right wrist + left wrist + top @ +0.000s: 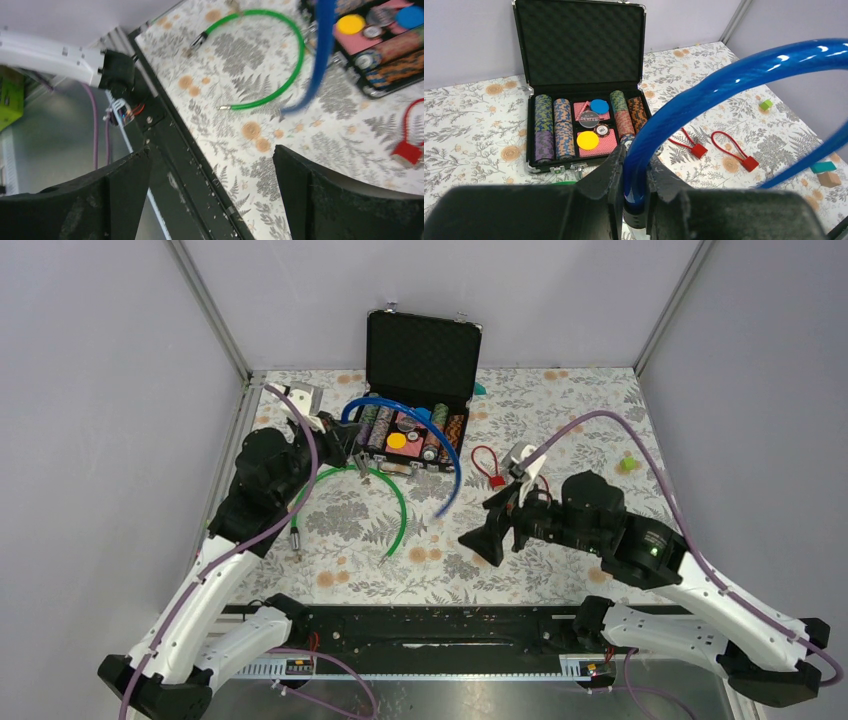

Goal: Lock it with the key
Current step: Lock the lock.

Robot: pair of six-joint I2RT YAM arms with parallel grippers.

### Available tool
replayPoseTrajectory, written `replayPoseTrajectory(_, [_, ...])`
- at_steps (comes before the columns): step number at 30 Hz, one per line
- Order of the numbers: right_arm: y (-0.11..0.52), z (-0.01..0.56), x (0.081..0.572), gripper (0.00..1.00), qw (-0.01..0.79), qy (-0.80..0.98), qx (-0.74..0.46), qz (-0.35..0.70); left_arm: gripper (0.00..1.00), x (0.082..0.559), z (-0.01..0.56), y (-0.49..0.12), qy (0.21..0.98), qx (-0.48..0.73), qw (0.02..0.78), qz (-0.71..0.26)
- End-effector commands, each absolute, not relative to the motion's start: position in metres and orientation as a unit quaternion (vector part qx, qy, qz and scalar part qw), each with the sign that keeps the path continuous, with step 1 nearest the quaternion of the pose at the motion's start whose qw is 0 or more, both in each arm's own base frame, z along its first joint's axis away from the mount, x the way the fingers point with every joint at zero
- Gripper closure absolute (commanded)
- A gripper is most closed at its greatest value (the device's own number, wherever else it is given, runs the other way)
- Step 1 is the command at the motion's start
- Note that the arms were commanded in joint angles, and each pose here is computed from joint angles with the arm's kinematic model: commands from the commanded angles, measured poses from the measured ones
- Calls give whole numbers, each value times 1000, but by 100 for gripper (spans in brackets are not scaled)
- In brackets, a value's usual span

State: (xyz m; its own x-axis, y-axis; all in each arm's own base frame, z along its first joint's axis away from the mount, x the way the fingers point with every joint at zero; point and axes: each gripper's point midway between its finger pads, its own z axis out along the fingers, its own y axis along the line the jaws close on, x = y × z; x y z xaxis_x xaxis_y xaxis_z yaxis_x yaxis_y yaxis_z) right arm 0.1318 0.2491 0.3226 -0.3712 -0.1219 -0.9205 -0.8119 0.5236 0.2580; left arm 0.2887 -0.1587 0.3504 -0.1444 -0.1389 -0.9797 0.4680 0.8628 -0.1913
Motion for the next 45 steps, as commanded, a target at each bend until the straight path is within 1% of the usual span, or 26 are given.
replayPoseTrajectory(1, [268,318,115,4,444,705,-343,434,100,283,406,-150,675,65,687,-262])
replayPoseTrajectory(3, [266,311,127,4,459,718,-318,416,100,280,412,-150,669,61,691,-268])
replayPoseTrajectory(6, [251,299,158,4,508,741,-248,362,100,275,424,-148,655,59,701,-277])
replayPoseTrajectory(9, [240,303,167,6,543,730,-204,362,100,268,435,-147,642,60,709,-285])
replayPoseTrajectory(12, [240,309,164,10,553,713,-197,384,100,261,446,-146,631,61,716,-292])
replayPoseTrajectory(17, [244,305,167,21,546,722,-196,377,100,255,459,-141,619,51,724,-298])
replayPoseTrajectory(19, [246,303,169,22,544,726,-196,373,100,253,462,-139,616,45,727,-299])
replayPoseTrajectory(21, [247,300,172,21,542,730,-192,369,100,251,465,-137,612,41,730,-301])
replayPoseTrajectory(24, [255,299,168,17,532,726,-202,385,100,247,469,-135,608,33,731,-307])
replayPoseTrajectory(27, [269,301,148,14,505,708,-241,431,100,246,471,-134,609,26,728,-313])
replayPoseTrajectory(29, [279,303,131,13,485,686,-275,468,100,245,472,-135,610,23,726,-317])
replayPoseTrajectory(31, [280,305,123,12,477,676,-282,487,100,245,474,-133,610,15,726,-317])
replayPoseTrajectory(36, [274,300,121,11,475,680,-274,486,100,251,470,-125,624,-6,722,-298])
replayPoseTrajectory(42, [281,309,94,8,458,630,-337,529,100,258,460,-120,642,-23,714,-280])
replayPoseTrajectory(45, [285,312,96,7,471,617,-341,531,100,258,460,-121,641,-23,713,-283])
